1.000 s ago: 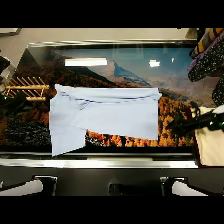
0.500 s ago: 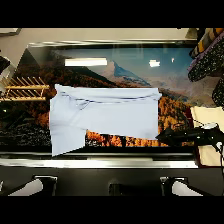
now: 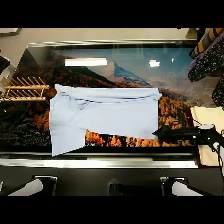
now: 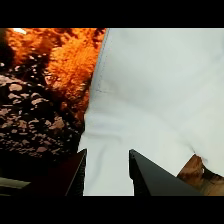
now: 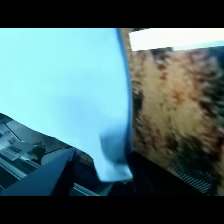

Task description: Fold the clothes and pants, and hang the long-sleeved shirts on hangers.

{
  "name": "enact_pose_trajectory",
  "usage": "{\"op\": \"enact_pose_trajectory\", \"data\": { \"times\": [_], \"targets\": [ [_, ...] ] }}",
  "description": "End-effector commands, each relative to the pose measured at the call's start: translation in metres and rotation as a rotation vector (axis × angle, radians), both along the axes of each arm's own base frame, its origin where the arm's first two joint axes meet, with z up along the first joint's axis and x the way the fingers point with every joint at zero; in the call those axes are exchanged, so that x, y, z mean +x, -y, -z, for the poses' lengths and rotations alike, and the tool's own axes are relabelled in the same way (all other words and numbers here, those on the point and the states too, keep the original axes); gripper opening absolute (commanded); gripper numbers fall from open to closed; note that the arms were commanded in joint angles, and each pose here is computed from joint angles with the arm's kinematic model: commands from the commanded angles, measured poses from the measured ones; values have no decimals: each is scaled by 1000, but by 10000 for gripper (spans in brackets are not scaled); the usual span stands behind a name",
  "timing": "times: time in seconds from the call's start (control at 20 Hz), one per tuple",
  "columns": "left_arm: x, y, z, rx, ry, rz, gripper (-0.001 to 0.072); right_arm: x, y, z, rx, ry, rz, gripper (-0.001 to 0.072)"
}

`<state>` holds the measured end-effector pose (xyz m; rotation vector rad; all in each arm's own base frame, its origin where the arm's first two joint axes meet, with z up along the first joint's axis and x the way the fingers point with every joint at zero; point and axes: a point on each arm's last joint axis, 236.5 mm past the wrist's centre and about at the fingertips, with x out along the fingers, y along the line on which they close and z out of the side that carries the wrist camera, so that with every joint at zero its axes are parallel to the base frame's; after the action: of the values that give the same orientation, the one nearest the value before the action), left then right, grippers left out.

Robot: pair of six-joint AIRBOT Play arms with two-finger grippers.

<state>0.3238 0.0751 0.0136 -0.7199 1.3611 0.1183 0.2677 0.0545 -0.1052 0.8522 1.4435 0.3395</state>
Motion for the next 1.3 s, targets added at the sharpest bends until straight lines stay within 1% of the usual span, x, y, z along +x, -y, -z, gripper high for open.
{"op": "enact_pose_trajectory", "data": {
  "times": [0.0,0.1,0.15,0.3,0.4,0.45,0.5,0.55,0.6,0.85,1.05,1.25],
  "targets": [
    [1,-2,0,5,4,-4,322,-1,-10,11,-51,-31,-19,313],
    [5,-6,1,23,24,-4,322,3,-12,9,-44,-20,-5,104],
    [7,-7,3,34,38,5,323,3,-12,7,-45,-14,-5,37],
    [10,-13,19,41,70,-19,324,6,-12,-6,-47,24,-8,32],
    [13,-14,33,7,114,-47,325,5,-16,-17,-38,43,-22,32],
    [14,-13,40,-19,137,-58,346,3,-18,-22,-31,46,-29,32],
    [13,-12,47,-47,148,-63,433,1,-19,-27,-26,49,-34,32],
    [12,-8,55,-82,152,-51,505,0,-20,-31,-23,53,-37,32],
    [11,-3,63,-112,145,-34,514,-1,-21,-34,-21,56,-36,32],
    [14,14,95,-205,114,16,512,-3,-25,-41,1,47,-31,32],
    [14,23,108,-239,84,26,511,-2,-28,-43,16,47,-28,32],
    [16,30,115,-237,73,41,510,0,-31,-47,39,52,-17,32]
  ]
}}
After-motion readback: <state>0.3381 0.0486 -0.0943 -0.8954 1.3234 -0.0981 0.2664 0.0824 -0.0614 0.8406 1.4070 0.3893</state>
